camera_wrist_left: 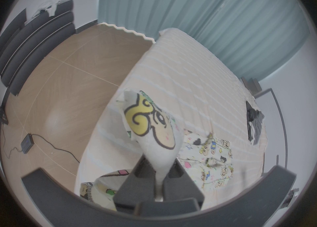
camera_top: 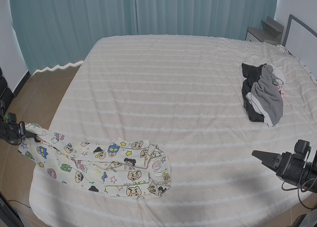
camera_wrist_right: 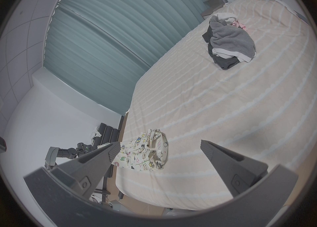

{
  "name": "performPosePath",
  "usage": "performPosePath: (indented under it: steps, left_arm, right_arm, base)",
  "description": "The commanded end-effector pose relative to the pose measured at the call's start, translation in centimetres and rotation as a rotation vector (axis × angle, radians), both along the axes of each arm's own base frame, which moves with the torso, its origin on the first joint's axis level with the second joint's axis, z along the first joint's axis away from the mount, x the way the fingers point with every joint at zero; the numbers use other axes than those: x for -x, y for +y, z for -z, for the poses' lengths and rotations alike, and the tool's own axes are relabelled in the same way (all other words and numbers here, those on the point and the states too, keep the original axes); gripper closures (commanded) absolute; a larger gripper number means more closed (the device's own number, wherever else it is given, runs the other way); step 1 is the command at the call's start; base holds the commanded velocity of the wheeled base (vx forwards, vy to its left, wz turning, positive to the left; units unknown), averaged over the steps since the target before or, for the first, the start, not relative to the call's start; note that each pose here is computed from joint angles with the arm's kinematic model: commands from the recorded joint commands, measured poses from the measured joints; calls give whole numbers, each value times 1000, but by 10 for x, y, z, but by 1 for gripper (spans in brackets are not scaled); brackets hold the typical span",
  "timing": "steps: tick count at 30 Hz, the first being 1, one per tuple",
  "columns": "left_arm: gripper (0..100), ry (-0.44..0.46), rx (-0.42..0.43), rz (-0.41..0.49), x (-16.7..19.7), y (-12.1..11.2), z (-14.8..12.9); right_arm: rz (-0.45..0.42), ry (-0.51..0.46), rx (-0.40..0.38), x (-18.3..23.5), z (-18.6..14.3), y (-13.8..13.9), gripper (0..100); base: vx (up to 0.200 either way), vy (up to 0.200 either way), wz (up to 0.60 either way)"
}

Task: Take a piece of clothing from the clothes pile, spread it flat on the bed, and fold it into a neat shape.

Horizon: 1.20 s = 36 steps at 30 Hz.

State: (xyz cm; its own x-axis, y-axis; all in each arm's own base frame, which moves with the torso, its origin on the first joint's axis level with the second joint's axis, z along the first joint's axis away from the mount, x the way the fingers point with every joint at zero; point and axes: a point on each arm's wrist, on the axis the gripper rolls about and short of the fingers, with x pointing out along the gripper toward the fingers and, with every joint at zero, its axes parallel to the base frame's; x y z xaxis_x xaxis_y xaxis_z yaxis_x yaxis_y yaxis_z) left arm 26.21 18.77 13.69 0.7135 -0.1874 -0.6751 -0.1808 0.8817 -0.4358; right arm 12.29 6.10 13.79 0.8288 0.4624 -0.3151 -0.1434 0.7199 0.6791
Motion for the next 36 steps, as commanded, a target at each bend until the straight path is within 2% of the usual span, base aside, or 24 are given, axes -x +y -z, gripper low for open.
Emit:
performPosePath:
  steps: [1, 3, 4, 8, 12, 13, 15, 16, 18, 25, 31, 36]
  left_arm:
    - [100, -2, -53, 105, 6, -72, -31]
    - [100, 4, -72, 110, 6, -90, -37]
    - [100, 0, -80, 124, 7, -111, -44]
    - [100, -11, -75, 193, 6, -156, -54]
    - [100, 2, -92, 241, 3, -189, -54]
    - [100, 9, -94, 261, 2, -204, -53]
    - [100, 9, -95, 265, 2, -207, -52]
    - [100, -3, -88, 289, 0, -231, -52]
    - [100, 8, -91, 303, -6, -248, -44]
    - [100, 12, -102, 345, -18, -299, -16]
    - [100, -3, -144, 326, -29, -330, 7]
    - [100, 10, -94, 336, -27, -357, 19]
  right_arm:
    - [-1, 0, 2, 0, 0, 0, 0]
    - [-1, -1, 1, 0, 0, 0, 0]
    - [-1, -1, 1, 0, 0, 0, 0]
    - [-2, -1, 1, 0, 0, 0, 0]
    - [-2, -2, 0, 0, 0, 0, 0]
    - [-2, -2, 0, 0, 0, 0, 0]
    - [-2, -2, 0, 0, 0, 0, 0]
    - [-1, -3, 1, 0, 0, 0, 0]
    - [-2, -1, 1, 0, 0, 0, 0]
    - [-2, 0, 2, 0, 0, 0, 0]
    - [-2, 2, 2, 0, 0, 0, 0]
    - [-3, 0, 3, 0, 0, 0, 0]
  base:
    - [0, 0, 0]
    - [0, 0, 0]
    - [0, 0, 0]
    - [0, 0, 0]
    - [0, 0, 0]
    - [0, 0, 0]
    - [0, 0, 0]
    - [0, 0, 0]
    - [0, 0, 0]
    - [0, 0, 0]
    - [0, 0, 0]
    - [0, 0, 0]
